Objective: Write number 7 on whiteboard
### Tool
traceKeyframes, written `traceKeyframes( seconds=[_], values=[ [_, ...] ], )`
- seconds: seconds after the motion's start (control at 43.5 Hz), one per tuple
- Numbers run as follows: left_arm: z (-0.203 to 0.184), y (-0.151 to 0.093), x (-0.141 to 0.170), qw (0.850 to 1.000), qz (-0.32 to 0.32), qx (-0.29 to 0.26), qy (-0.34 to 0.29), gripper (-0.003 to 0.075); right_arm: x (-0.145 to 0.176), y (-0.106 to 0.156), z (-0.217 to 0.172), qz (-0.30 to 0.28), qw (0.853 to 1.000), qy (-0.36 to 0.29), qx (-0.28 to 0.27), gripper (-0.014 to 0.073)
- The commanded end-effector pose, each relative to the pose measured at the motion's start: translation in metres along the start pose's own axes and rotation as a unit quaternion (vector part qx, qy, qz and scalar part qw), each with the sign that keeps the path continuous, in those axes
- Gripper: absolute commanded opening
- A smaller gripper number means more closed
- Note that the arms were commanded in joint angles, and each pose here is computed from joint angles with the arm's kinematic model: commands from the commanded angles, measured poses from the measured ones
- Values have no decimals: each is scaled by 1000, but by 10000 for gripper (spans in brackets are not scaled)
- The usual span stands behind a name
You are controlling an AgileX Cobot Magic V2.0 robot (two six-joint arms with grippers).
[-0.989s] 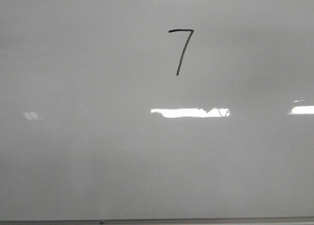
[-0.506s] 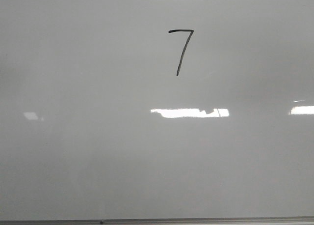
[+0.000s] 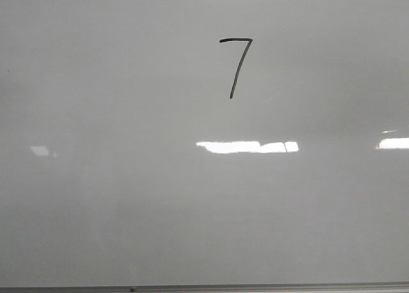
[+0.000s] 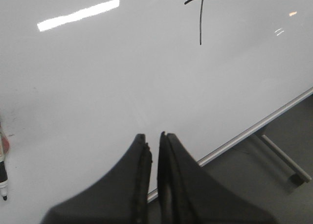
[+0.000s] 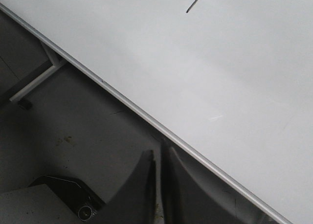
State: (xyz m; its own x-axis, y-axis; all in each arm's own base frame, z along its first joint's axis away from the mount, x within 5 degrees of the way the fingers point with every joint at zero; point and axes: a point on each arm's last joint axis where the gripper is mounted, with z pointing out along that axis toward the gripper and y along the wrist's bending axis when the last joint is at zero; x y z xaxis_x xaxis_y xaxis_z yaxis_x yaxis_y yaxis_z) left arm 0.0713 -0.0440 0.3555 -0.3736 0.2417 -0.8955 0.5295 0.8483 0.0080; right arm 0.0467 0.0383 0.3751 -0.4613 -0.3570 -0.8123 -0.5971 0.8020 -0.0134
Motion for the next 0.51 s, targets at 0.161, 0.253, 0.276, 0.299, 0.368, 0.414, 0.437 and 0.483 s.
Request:
traceKeyframes(
  seconds=[0.161, 0.253, 0.276, 0.299, 0.368, 0.414, 0.437, 0.483],
  values=[
    [-5, -1, -15, 998, -2, 4, -57, -20, -10, -2, -5, 2, 999, -37, 12, -66],
    [-5, -1, -15, 998, -2, 4, -57, -21, -10, -2, -5, 2, 999, -37, 12, -66],
    [-5, -1, -15, 998, -2, 4, -57, -20, -10, -2, -5, 2, 999, -37, 12, -66],
    [-5, -1, -15, 998, -2, 4, -57, -20, -10, -2, -5, 2, 999, -37, 12, -66],
    [-5, -1, -15, 998, -2, 4, -57, -20, -10, -2, -5, 2, 999, -37, 12, -66],
    [-5, -1, -15, 998, -2, 4, -57, -21, -10, -2, -5, 2, 999, -37, 12, -66],
    [-5, -1, -15, 998, -2, 4, -57, -20, -10, -2, -5, 2, 999, -37, 12, -66],
    [-5, -1, -15, 998, -2, 4, -57, -21, -10, -2, -5, 2, 999, -37, 12, -66]
  ],
)
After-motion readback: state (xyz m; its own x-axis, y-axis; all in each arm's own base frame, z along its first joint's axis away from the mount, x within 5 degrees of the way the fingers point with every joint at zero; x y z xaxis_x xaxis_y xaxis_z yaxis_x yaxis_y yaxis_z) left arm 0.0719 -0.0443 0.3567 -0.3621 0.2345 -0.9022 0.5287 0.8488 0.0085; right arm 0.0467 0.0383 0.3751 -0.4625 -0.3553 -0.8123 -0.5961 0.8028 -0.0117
